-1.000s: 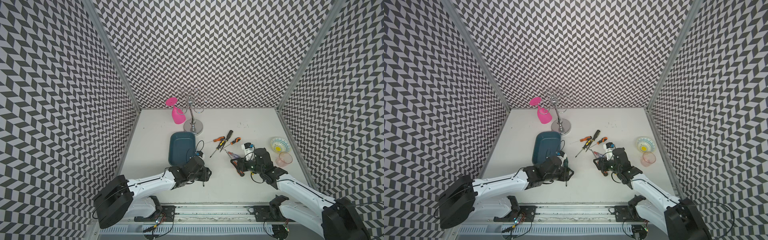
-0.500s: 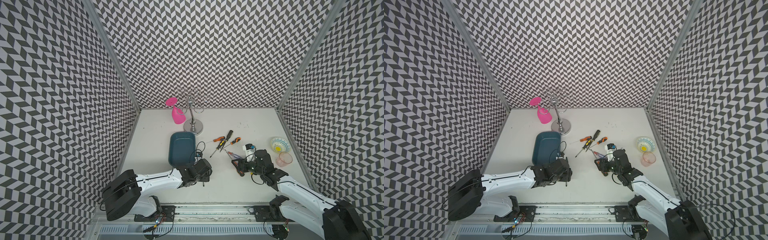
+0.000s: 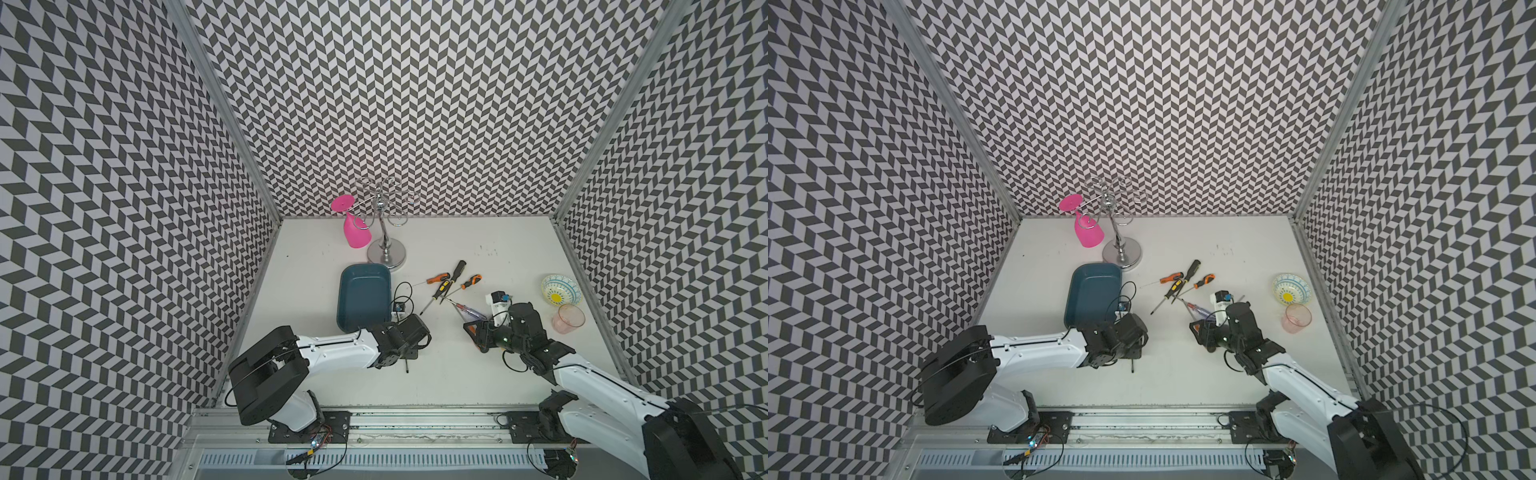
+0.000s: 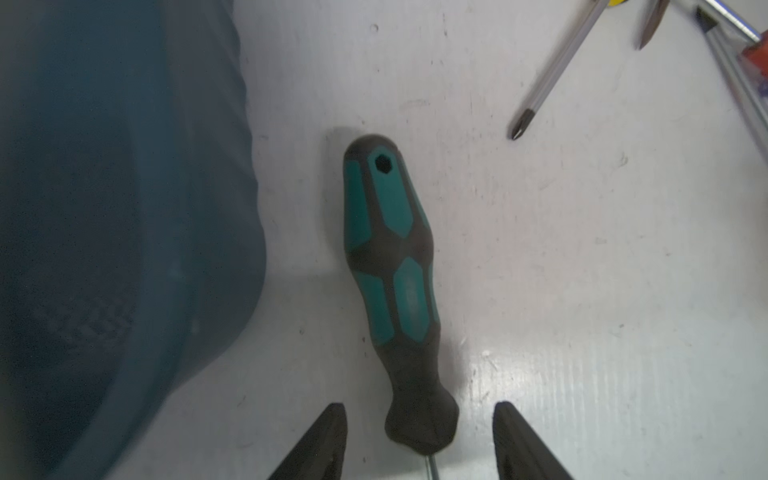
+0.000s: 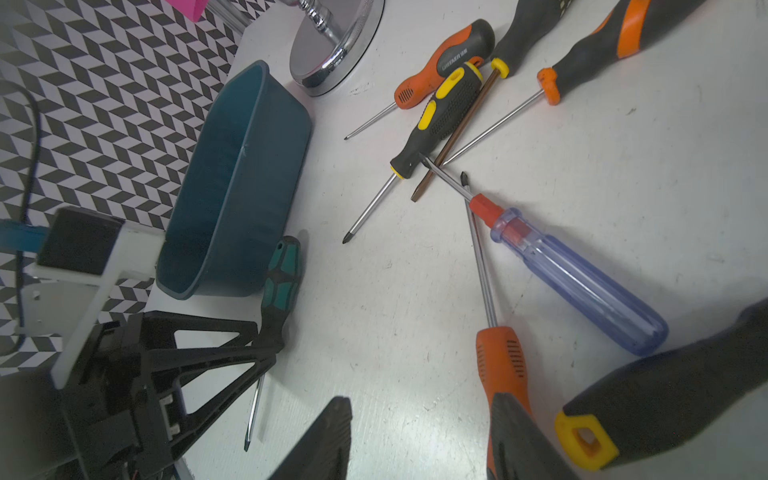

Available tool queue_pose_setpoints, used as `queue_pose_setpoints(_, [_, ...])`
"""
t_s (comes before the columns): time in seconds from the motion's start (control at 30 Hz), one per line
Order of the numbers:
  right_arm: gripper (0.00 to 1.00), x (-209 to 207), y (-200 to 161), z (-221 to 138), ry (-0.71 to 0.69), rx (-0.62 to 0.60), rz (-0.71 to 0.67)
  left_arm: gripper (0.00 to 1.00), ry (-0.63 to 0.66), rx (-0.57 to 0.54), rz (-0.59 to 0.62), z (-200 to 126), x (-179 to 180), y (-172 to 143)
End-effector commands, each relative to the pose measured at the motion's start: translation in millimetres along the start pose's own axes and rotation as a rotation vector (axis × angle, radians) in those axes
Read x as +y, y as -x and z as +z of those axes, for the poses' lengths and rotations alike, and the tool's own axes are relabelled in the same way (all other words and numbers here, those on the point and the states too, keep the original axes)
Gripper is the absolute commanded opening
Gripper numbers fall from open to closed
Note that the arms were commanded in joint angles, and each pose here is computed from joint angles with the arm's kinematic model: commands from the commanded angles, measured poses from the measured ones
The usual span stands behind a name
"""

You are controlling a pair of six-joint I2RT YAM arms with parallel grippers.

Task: Put the screwdriver on the desktop into the storage box
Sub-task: Pick up the screwdriver from the center of the board.

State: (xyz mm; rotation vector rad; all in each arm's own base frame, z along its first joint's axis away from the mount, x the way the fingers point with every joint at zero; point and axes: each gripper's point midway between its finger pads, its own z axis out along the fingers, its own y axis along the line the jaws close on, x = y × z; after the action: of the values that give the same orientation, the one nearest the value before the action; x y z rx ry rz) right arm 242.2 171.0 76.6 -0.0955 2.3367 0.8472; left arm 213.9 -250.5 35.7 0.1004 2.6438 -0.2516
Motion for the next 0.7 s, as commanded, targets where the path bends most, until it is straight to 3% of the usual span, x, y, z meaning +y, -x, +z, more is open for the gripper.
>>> queue_pose_setpoints(0.0, [0.57,5,5,2,0.022,-0.029,-0.004,0.56,-0.016,-0.016,0.024,2,-11,11])
queue_pose_setpoints(0.47, [0.57,0,1,6,0.008,-0.019,0.006,0.26,-0.056,0.016,0.090,13,-28,8])
queue_pose_setpoints(0.57, [0.57,-1,1,7,0.004,-0.017,0.011,0.23,-0.055,0.013,0.098,13,-29,9])
queue_pose_setpoints(0.67, [0.57,-2,1,7,0.002,-0.020,0.010,0.32,-0.046,0.013,0.107,13,-29,11])
